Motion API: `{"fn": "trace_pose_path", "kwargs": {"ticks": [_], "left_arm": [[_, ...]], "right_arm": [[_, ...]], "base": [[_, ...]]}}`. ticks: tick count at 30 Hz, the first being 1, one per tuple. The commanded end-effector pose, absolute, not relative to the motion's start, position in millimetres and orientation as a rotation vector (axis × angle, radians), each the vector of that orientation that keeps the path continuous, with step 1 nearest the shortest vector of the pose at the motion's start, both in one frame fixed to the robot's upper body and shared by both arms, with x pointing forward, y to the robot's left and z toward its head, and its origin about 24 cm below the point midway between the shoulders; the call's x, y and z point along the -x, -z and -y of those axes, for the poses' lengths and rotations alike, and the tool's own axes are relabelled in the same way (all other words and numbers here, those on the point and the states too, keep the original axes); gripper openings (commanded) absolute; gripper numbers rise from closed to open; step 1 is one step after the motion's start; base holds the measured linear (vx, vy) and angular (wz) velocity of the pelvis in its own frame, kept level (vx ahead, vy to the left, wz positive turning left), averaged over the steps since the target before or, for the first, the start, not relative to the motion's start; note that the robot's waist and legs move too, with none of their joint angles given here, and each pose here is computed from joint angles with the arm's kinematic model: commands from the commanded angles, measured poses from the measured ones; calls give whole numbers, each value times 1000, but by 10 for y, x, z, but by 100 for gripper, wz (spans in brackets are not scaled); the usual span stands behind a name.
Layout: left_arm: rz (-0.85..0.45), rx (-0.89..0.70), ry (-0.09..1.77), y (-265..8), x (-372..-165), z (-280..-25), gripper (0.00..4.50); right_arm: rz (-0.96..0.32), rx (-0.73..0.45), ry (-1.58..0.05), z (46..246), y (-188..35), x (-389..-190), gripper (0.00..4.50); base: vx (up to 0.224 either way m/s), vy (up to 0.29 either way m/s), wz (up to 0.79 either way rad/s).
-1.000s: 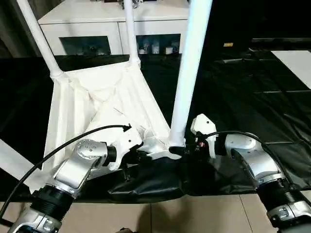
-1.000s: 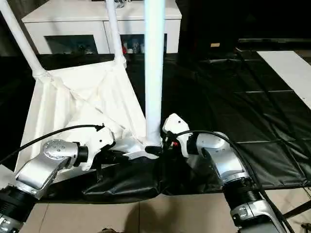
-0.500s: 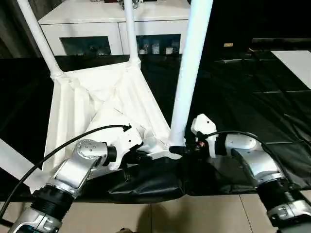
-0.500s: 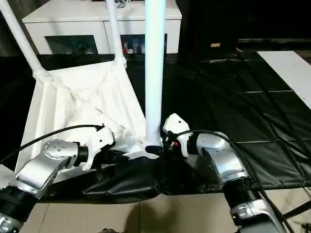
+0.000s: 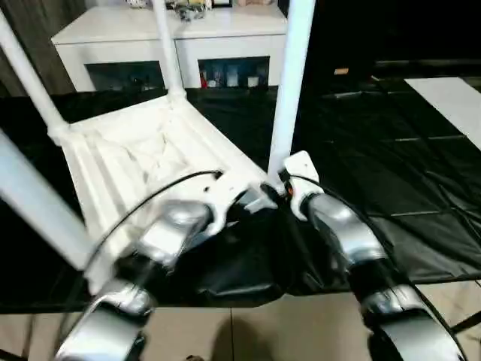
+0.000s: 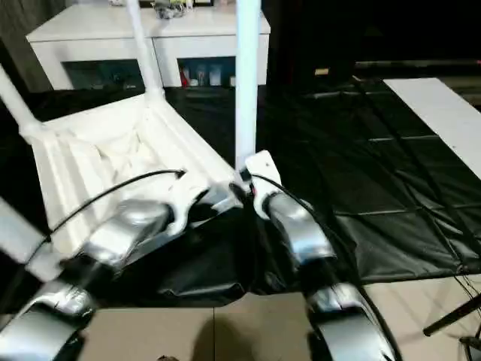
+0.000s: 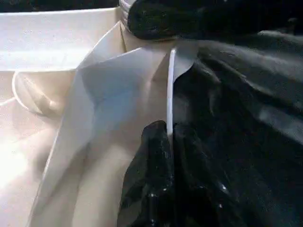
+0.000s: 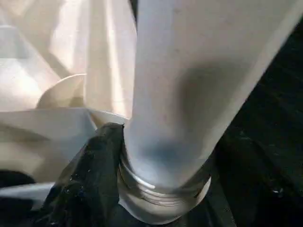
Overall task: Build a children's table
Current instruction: Rotate leg to tighten
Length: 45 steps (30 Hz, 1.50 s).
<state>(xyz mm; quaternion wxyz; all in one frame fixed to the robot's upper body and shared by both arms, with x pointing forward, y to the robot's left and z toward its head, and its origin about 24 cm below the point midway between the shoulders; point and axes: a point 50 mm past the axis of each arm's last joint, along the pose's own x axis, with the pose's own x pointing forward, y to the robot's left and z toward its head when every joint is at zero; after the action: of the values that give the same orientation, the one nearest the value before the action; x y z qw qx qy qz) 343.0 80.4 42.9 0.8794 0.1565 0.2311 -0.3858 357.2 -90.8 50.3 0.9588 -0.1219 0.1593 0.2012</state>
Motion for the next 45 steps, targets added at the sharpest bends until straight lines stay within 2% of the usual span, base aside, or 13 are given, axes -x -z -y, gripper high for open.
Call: {"fn": "trace_pose_path", "kwargs": {"ticks": [1, 3, 4, 5, 7, 8, 11, 18, 19, 24, 34, 40, 45], "left_arm": [[-404, -331, 588, -523, -3582, -975, 0], [-401, -338, 614, -518, -3567, -946, 0], [-402, -340, 632, -509, -3556, -942, 0], [-402, -340, 632, -509, -3556, -942, 0], [-410, -350, 679, -476, -3519, -962, 0], [-412, -351, 693, -468, -3507, -969, 0], [-432, -363, 789, -427, -3411, -1026, 0], [-456, -370, 996, -416, -3162, -1148, 0], [-452, -358, 1089, -447, -3056, -1180, 0], [-434, -335, 1282, -535, -2861, -1227, 0], [-419, -339, 1306, -616, -2870, -1255, 0], [-416, -346, 1298, -633, -2895, -1268, 0], [-424, -346, 1302, -623, -2890, -1285, 0]], "right_arm": [[-404, 256, -505, 679, -310, -3450, 261], [-381, 218, -558, 623, -342, -3439, 261], [-362, 194, -575, 621, -369, -3443, 317], [-362, 194, -575, 621, -369, -3443, 331], [-343, 156, -592, 681, -413, -3464, 333], [-340, 151, -591, 705, -422, -3471, 359], [-311, 146, -666, 828, -497, -3472, 382], [-296, 289, -986, 1178, -572, -3249, 382], [-309, 320, -1061, 1314, -588, -3170, 382], [-335, 332, -1139, 1476, -621, -3081, 382], [-386, 345, -1301, 1427, -612, -2960, 382], [-392, 339, -1289, 1424, -597, -2984, 382], [-376, 301, -1278, 1408, -622, -3020, 336]], "base": [[0, 0, 0], [0, 0, 0], [0, 0, 0], [0, 0, 0], [0, 0, 0], [0, 0, 0], [4, -3, -13], [0, 0, 0], [55, -18, 5], [22, -7, 2], [0, 0, 0], [0, 0, 0], [0, 0, 0]]}}
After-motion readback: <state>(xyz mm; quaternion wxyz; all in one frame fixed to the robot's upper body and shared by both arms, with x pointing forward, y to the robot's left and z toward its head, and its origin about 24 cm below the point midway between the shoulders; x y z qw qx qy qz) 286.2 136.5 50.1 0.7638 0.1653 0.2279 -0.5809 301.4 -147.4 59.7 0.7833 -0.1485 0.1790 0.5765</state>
